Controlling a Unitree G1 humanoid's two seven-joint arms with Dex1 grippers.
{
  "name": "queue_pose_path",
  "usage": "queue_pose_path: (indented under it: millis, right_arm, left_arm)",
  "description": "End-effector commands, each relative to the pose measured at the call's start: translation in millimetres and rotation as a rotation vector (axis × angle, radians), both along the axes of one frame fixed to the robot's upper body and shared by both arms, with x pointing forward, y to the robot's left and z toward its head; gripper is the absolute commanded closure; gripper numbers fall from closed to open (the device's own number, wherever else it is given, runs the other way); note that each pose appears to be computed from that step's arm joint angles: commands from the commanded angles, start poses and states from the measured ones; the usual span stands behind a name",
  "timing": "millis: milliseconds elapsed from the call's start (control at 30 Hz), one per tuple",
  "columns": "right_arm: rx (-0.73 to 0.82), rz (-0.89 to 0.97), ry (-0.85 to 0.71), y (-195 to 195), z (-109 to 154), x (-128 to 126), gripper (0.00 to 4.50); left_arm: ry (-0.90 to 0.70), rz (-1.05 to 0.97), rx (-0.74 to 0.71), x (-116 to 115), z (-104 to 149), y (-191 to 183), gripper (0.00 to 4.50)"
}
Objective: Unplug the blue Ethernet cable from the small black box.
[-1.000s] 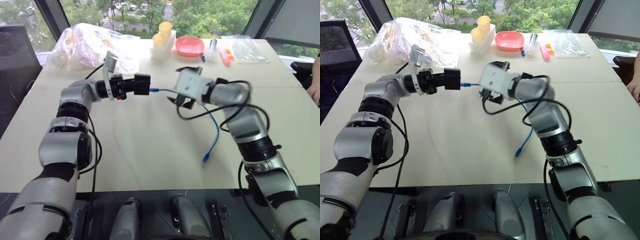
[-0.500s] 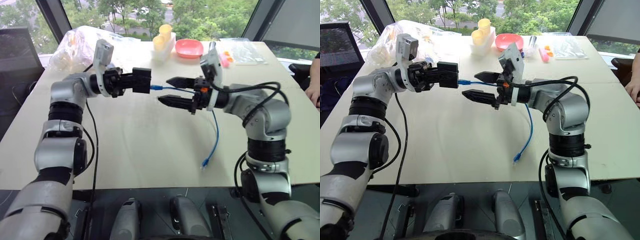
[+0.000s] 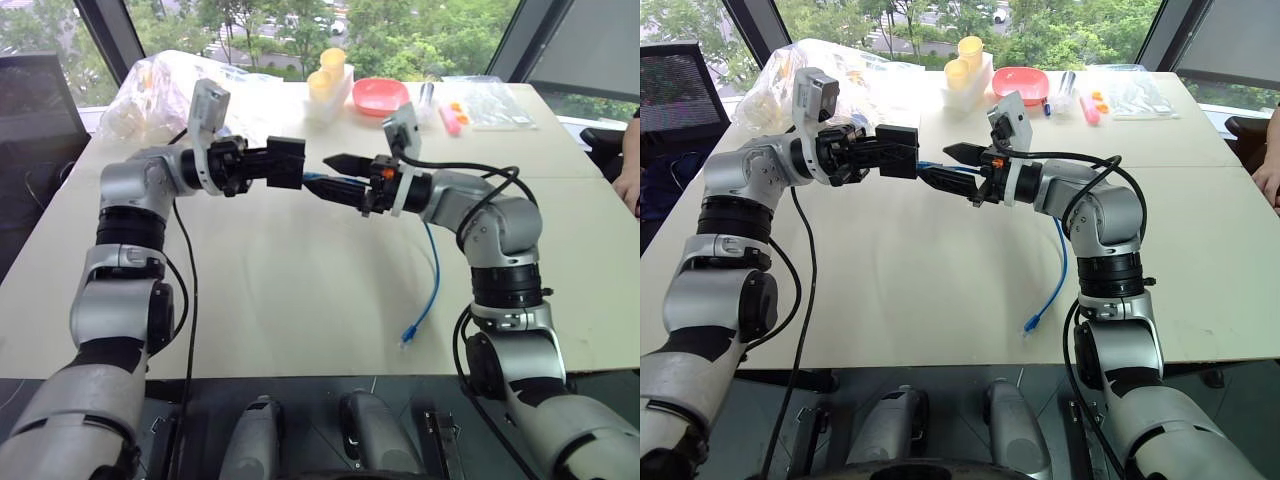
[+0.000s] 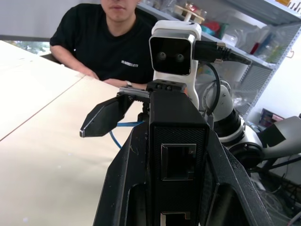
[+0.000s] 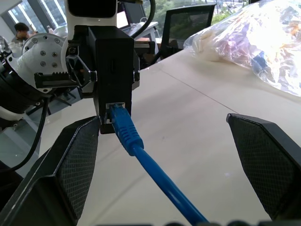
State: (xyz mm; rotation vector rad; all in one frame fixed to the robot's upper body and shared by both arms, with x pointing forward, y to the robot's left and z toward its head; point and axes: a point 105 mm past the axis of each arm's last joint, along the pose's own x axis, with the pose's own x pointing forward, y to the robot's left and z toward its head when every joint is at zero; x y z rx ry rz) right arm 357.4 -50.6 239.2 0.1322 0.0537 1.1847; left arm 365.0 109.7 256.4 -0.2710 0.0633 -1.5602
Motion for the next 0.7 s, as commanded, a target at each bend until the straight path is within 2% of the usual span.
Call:
queue_pose_path:
  millis: [33,300,400,633,700]
  right_arm:
    - [0.030,0.024,-0.053,4.0,15.5,-4.0,0.05]
    - [0.033,0.022,-0.052,6.1,14.0,-3.0,0.05]
    - [0.029,0.025,-0.055,7.5,11.7,-3.0,0.74]
    - [0.019,0.019,-0.050,4.2,5.3,-1.5,3.95]
    - [0.023,0.021,-0.046,3.3,4.7,-1.9,4.03]
  left_arm:
    - [-0.052,-0.017,-0.029,-4.7,13.2,-1.0,3.96]
    - [-0.052,-0.023,-0.036,-5.3,12.9,-4.5,3.96]
    - [-0.051,-0.021,-0.041,-5.0,13.7,-4.1,3.96]
    - [-0.052,-0.011,-0.047,-4.0,16.5,-2.3,3.96]
    - [-0.052,-0.012,-0.048,-4.0,16.6,-2.2,3.96]
